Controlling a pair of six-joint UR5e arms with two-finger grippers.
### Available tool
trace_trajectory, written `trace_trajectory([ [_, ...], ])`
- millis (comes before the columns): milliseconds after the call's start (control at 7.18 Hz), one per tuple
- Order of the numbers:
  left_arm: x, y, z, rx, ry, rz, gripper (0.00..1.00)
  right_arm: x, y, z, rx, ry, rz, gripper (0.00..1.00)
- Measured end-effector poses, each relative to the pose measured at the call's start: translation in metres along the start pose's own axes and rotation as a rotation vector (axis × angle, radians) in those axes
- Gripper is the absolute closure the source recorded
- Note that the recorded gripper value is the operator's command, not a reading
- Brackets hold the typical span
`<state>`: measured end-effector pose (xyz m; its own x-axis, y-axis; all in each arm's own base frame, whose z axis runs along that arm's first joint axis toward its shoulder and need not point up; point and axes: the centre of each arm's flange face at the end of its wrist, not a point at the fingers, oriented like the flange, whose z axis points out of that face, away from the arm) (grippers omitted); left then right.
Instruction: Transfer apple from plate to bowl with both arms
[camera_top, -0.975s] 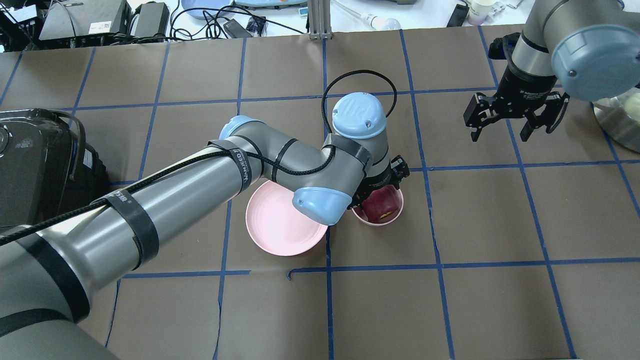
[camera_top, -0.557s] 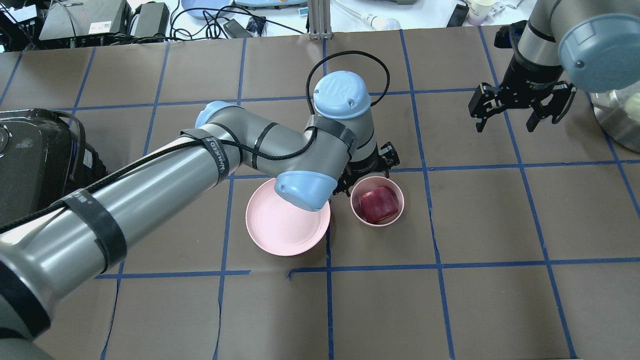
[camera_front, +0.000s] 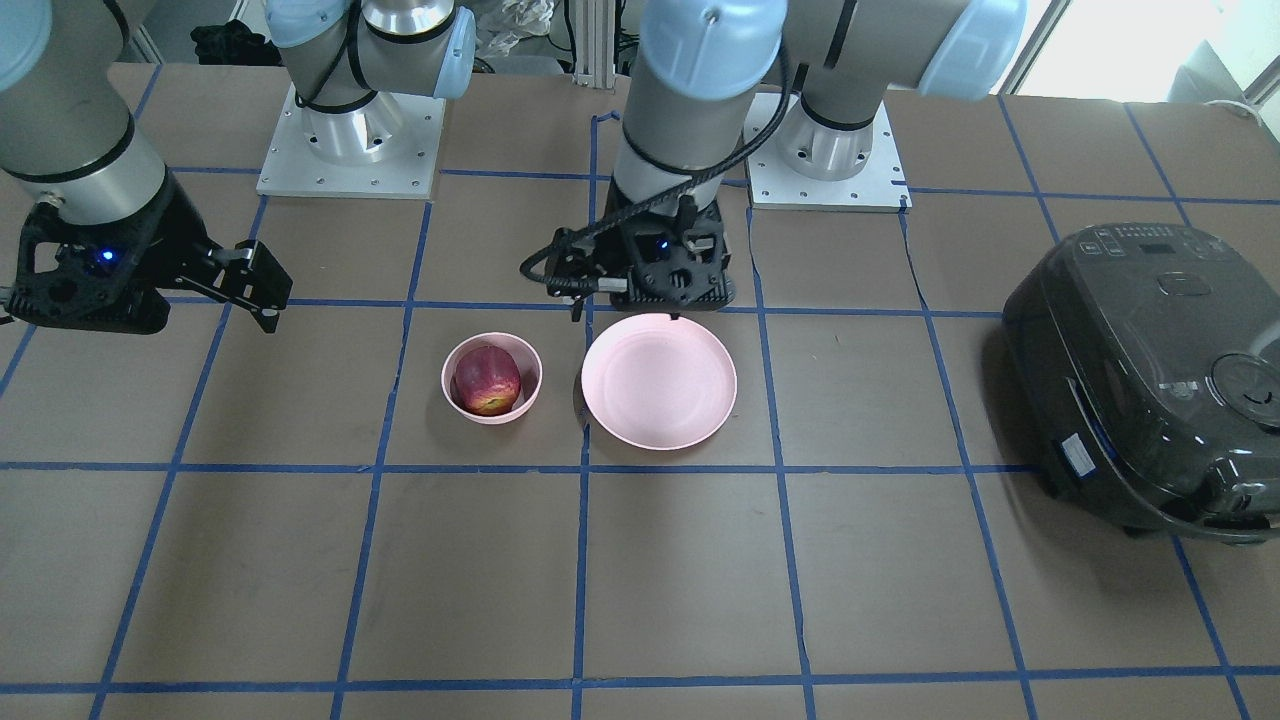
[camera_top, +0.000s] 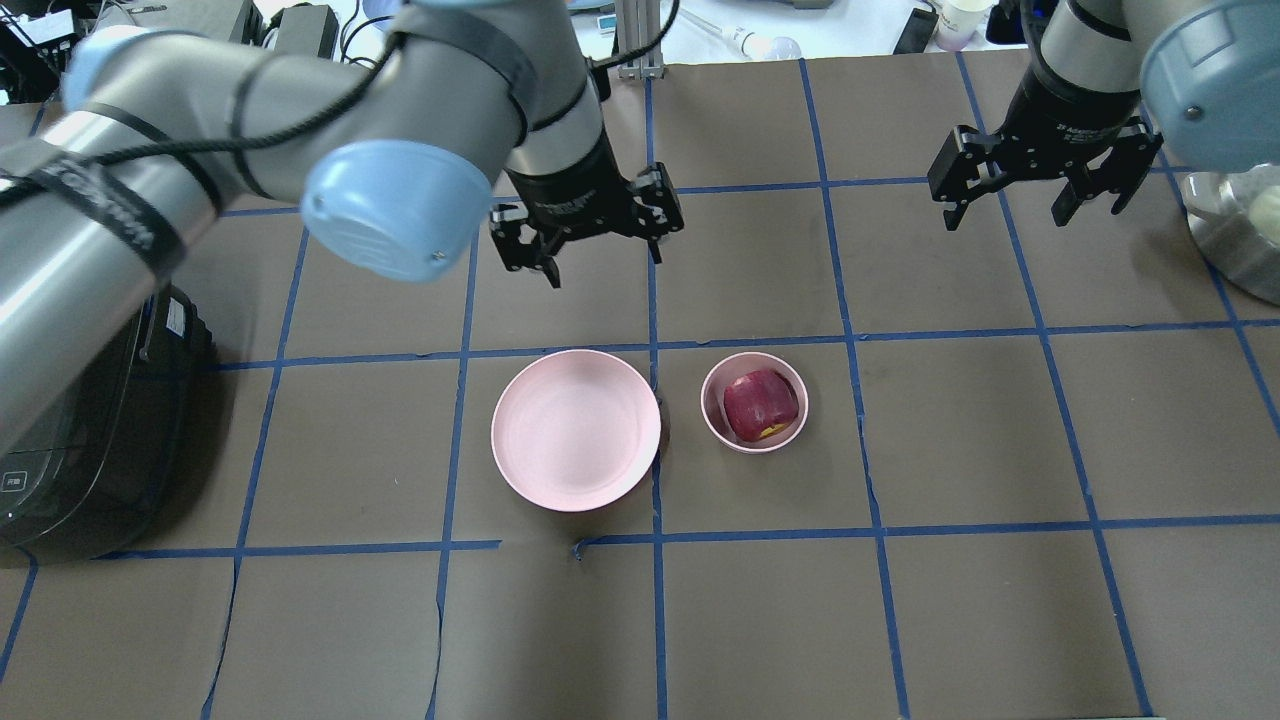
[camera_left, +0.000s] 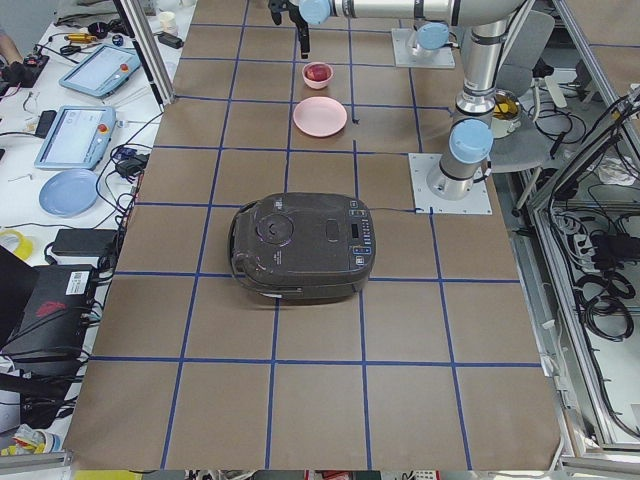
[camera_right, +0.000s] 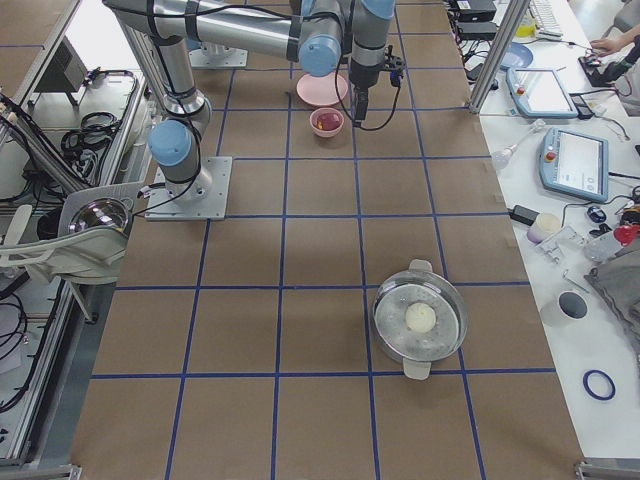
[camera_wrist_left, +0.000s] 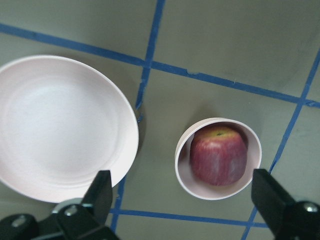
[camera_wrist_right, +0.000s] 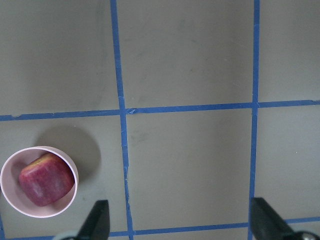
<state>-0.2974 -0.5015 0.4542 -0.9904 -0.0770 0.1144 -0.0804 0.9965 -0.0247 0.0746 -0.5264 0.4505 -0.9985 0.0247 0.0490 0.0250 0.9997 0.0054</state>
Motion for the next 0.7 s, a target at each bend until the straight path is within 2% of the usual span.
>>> trace_trajectory([
  [139, -0.026, 0.003, -0.038, 0.04, -0.033, 0.067, 0.0, -0.014, 0.007, -0.01, 0.02, 0.0, -0.011, 0.0],
  [278, -0.053, 0.004, -0.062, 0.057, -0.055, 0.088, 0.0, -0.028, 0.013, -0.016, 0.035, -0.009, 0.0, 0.0],
  [696, -0.1, 0.021, -0.089, 0.019, -0.082, 0.091, 0.0, -0.045, 0.022, -0.028, 0.052, -0.051, 0.048, 0.0],
])
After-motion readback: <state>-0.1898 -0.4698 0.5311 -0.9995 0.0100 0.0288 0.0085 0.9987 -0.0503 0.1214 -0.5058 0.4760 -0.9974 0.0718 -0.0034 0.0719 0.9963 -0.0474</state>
